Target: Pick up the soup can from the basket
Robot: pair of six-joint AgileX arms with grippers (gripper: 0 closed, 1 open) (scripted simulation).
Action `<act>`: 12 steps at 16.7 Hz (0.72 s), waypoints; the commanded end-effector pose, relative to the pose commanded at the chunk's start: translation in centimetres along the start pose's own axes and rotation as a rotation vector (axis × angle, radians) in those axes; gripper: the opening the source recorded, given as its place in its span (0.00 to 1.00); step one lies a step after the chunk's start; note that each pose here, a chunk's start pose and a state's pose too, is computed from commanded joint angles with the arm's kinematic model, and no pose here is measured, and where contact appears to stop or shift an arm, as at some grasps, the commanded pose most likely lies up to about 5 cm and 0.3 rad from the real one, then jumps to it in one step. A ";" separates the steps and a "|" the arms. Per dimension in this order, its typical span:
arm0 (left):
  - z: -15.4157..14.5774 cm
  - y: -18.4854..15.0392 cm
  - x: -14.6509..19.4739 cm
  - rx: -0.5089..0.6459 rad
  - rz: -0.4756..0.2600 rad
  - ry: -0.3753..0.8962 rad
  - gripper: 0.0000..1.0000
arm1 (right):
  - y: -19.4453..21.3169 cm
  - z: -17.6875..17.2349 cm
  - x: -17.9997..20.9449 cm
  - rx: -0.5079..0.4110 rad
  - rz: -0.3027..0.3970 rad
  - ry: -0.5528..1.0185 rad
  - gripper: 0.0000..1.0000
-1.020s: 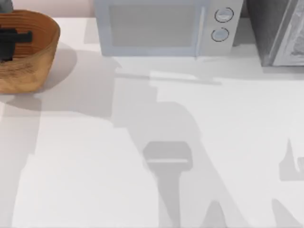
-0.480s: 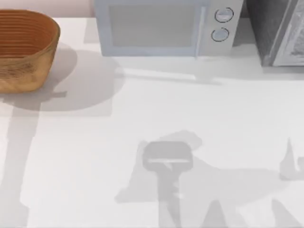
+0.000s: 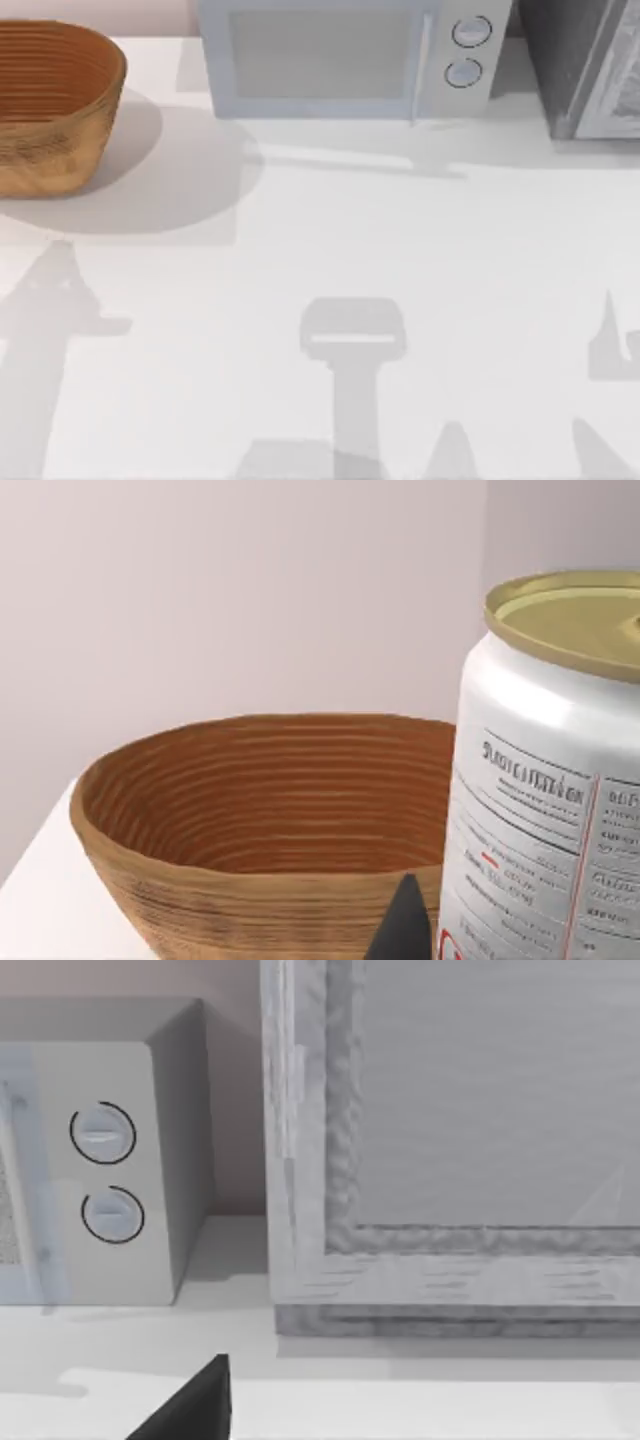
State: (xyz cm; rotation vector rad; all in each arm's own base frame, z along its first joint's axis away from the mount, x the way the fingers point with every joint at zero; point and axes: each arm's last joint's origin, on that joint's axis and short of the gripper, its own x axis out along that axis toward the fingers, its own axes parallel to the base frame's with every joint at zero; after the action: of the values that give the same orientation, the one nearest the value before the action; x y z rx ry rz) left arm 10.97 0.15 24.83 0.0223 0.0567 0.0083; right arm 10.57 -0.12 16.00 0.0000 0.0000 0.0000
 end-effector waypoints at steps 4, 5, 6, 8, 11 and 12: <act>-6.0 -0.3 -0.3 -0.014 -0.005 -0.064 0.00 | 0.0 0.0 0.0 0.000 0.000 0.000 1.00; -7.0 -0.4 -0.2 -0.017 -0.006 -0.064 0.00 | 0.0 0.0 0.0 0.000 0.000 0.000 1.00; -7.9 -0.4 -0.1 -0.019 -0.007 -0.062 0.00 | 0.0 0.0 0.0 0.000 0.000 0.000 1.00; -8.8 -0.5 0.1 -0.022 -0.008 -0.057 0.00 | 0.0 0.0 0.0 0.000 0.000 0.000 1.00; -8.8 -0.5 0.1 -0.022 -0.008 -0.057 0.00 | 0.0 0.0 0.0 0.000 0.000 0.000 1.00; -8.8 -0.5 0.1 -0.022 -0.008 -0.057 0.00 | 0.0 0.0 0.0 0.000 0.000 0.000 1.00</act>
State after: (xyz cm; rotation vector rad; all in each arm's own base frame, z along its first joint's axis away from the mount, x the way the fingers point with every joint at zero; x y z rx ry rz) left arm 10.57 -0.12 16.00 0.0000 0.0000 0.0000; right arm 10.57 -0.12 16.00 0.0000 0.0000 0.0000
